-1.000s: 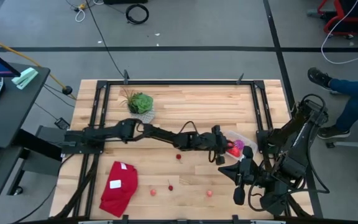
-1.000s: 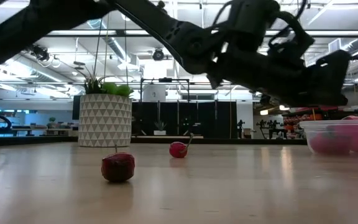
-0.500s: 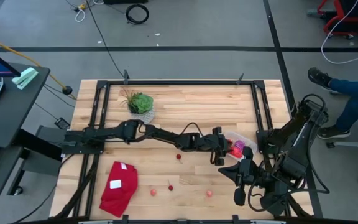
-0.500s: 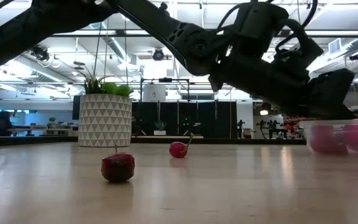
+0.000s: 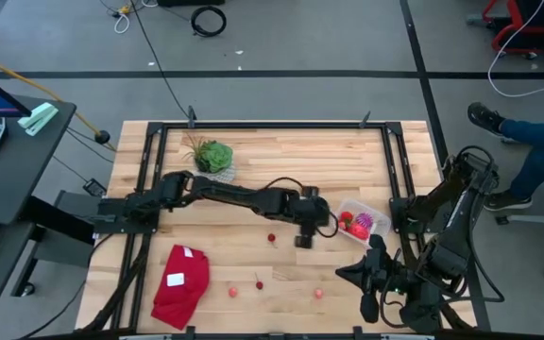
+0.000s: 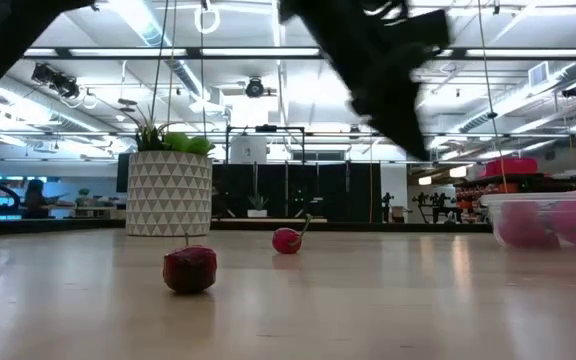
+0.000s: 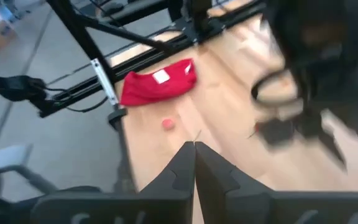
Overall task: Pick and placing Produce into tupperware
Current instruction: Put the right pink peach into the transparent bin
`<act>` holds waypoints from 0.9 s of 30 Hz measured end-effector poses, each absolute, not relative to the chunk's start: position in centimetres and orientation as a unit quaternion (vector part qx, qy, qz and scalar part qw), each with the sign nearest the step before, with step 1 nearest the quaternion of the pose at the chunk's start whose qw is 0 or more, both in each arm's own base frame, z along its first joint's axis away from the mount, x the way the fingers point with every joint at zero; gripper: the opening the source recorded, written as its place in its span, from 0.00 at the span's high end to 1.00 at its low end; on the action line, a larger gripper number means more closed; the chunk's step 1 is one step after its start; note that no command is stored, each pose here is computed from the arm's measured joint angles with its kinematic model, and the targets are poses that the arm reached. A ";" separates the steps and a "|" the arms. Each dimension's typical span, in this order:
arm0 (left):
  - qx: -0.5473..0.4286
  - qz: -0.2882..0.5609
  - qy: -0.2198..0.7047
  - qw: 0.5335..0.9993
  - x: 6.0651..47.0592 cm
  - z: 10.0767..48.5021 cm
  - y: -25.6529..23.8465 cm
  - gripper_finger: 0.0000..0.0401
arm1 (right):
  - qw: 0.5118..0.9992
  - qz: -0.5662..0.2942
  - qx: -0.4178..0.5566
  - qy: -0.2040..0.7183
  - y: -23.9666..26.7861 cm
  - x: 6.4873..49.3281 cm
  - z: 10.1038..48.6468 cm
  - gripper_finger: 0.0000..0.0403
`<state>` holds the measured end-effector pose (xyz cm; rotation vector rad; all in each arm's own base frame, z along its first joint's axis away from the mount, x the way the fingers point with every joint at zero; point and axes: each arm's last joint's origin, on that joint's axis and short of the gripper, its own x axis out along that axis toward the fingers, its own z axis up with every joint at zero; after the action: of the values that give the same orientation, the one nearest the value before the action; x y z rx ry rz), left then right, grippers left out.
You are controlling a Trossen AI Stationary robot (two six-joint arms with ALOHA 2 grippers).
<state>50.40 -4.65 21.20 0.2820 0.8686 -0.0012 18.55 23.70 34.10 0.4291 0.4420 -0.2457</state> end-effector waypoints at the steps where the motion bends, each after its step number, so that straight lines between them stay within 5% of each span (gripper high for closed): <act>1: 0.140 -0.002 0.449 0.883 49.6 21.6 -4.3 0.61 | 0.944 -0.120 0.218 0.218 23.8 18.4 33.9 0.96; 6: 0.125 0.030 0.588 0.798 45.3 23.5 -1.4 0.67 | 0.940 -0.130 0.233 0.213 24.3 17.8 32.4 0.96; 10: 0.110 0.066 0.619 0.775 42.8 26.4 0.4 0.70 | 0.933 -0.136 0.259 0.208 24.3 18.1 30.3 0.96; 27: 0.102 0.142 0.426 0.888 27.6 44.7 -0.1 0.67 | 0.851 -0.192 0.456 0.175 20.6 20.1 19.6 0.96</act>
<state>27.57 -0.08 44.74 0.2128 0.8853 0.2959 20.08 20.62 19.57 0.9597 0.3678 -0.4045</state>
